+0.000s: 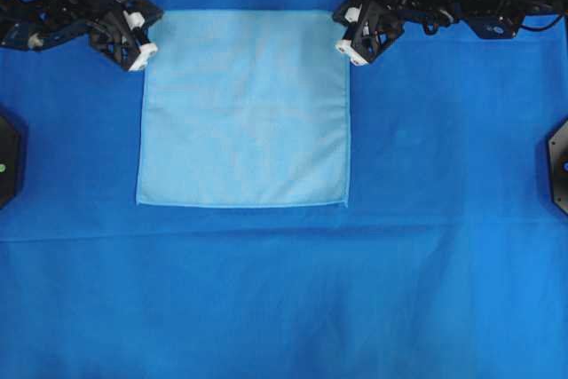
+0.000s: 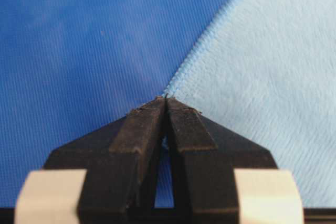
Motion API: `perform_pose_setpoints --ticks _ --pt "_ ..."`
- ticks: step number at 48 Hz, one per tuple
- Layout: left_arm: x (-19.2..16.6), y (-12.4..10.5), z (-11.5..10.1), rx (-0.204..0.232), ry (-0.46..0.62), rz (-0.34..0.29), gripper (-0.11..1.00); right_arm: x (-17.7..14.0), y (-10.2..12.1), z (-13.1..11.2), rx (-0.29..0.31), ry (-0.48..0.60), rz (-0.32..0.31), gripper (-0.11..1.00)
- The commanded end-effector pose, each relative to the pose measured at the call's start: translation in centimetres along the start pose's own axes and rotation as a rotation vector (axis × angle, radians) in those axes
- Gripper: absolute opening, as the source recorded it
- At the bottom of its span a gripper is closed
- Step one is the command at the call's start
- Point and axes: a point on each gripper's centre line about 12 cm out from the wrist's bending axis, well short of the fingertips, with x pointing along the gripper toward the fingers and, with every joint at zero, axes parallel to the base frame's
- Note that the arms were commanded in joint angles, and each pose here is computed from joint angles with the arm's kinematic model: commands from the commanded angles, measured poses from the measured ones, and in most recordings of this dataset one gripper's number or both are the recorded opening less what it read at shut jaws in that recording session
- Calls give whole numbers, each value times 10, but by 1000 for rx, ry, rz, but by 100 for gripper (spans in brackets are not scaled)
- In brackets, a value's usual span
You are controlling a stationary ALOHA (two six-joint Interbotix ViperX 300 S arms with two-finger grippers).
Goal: Fold the light blue towel.
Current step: 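Grasp the far corners and pull them toward the near edge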
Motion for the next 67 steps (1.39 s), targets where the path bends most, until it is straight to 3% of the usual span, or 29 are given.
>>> perform_pose_setpoints --ticks 1,10,31,40,54,60,67 --pt "-11 2 19 7 -58 5 1 -17 -2 18 4 -61 -5 2" --pt "-34 4 40 15 -145 16 1 -34 -2 26 1 -93 -7 2" --pt "-46 -21 28 65 -110 -53 1 -42 13 26 -16 -90 20 2" --pt "-57 -47 20 120 -47 -135 1 -56 48 16 -59 -49 82 2" --pt "-81 -105 -2 229 40 -315 1 -80 115 -5 -112 6 209 2" --pt "-91 -128 -8 245 58 -386 1 -86 139 -14 -115 31 253 2" --pt "-105 -152 -15 229 85 -460 1 -93 163 -22 -125 44 297 2"
